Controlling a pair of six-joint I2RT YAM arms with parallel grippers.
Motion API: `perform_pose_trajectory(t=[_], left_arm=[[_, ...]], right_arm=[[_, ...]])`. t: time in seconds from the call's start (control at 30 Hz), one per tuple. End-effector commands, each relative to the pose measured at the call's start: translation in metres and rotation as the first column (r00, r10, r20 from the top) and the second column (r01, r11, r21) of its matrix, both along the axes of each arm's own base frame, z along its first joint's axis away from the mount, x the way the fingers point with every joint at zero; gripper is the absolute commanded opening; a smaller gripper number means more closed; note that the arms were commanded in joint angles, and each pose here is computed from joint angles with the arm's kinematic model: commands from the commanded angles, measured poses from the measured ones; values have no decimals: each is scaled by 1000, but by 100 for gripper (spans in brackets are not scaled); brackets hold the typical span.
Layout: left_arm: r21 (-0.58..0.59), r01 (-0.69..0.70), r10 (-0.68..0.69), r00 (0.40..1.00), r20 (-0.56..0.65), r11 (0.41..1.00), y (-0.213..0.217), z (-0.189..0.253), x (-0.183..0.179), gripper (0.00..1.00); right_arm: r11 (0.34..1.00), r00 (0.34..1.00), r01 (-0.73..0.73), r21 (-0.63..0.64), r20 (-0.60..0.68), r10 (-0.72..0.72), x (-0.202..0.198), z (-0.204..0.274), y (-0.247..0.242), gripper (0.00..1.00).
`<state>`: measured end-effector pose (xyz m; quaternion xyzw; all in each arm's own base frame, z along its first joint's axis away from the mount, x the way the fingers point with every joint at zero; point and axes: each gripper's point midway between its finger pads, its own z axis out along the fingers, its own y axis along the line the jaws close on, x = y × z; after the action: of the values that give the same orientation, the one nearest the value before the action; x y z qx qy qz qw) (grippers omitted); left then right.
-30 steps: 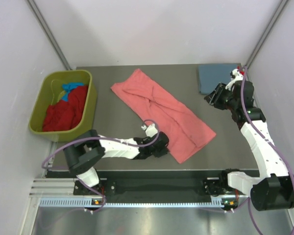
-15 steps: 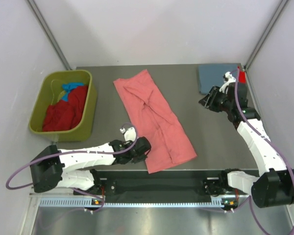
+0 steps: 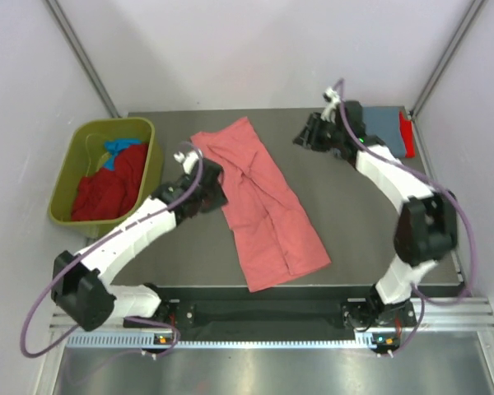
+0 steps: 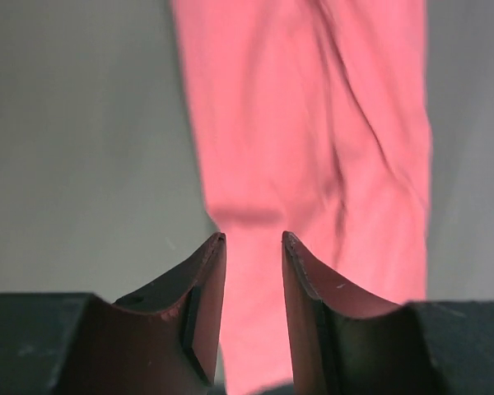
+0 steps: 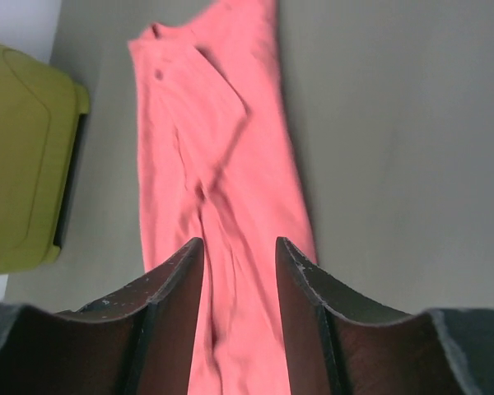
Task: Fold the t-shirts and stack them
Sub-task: Fold the tshirt
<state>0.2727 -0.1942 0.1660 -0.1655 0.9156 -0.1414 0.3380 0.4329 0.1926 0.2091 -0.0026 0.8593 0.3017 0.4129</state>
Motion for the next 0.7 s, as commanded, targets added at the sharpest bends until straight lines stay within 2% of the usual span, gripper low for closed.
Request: perform_pose_trajectory(t=[0.0,0.03,0.07,0.1,0.13,0.2,0.23,0.27,0.33,0.4,0.6,0.67], left_arm=[[26,59,-60,997,48,998,21,6,46,38],[26,42,-43,998,55,999,24,4,64,38],[26,27,-29,998,61,999,29,4,77,38],[37,-1,-2,998,69,999,42,4,92,36],[45,-18,15,997,72,999,43,2,110,36],[64,-52,47,996,81,997,56,0,134,36],[75,-70,65,995,77,995,58,-7,151,36],[80,-87,81,994,79,993,63,-10,161,36],[67,-120,118,992,39,990,72,-28,182,34],[52,-158,157,987,21,986,83,-40,195,34],[19,-155,155,988,-24,988,82,-94,224,37],[31,-154,156,987,-48,988,84,-111,233,38]], right_arm=[[991,983,-130,30,134,125,44,27,56,41],[991,987,-134,21,95,131,58,2,66,41],[989,982,-141,32,134,136,72,15,76,41],[988,982,-147,41,124,140,80,9,86,41],[989,986,-145,39,83,141,92,-18,93,41],[988,984,-141,59,115,134,115,-12,103,41],[990,989,-130,61,73,126,125,-40,108,41],[989,987,-129,73,109,121,137,-28,112,42],[988,988,-127,86,93,119,152,-54,119,42],[982,985,-141,126,118,126,162,-55,128,43],[979,989,-138,153,83,126,182,-101,138,46],[976,985,-138,170,123,118,189,-97,139,47]])
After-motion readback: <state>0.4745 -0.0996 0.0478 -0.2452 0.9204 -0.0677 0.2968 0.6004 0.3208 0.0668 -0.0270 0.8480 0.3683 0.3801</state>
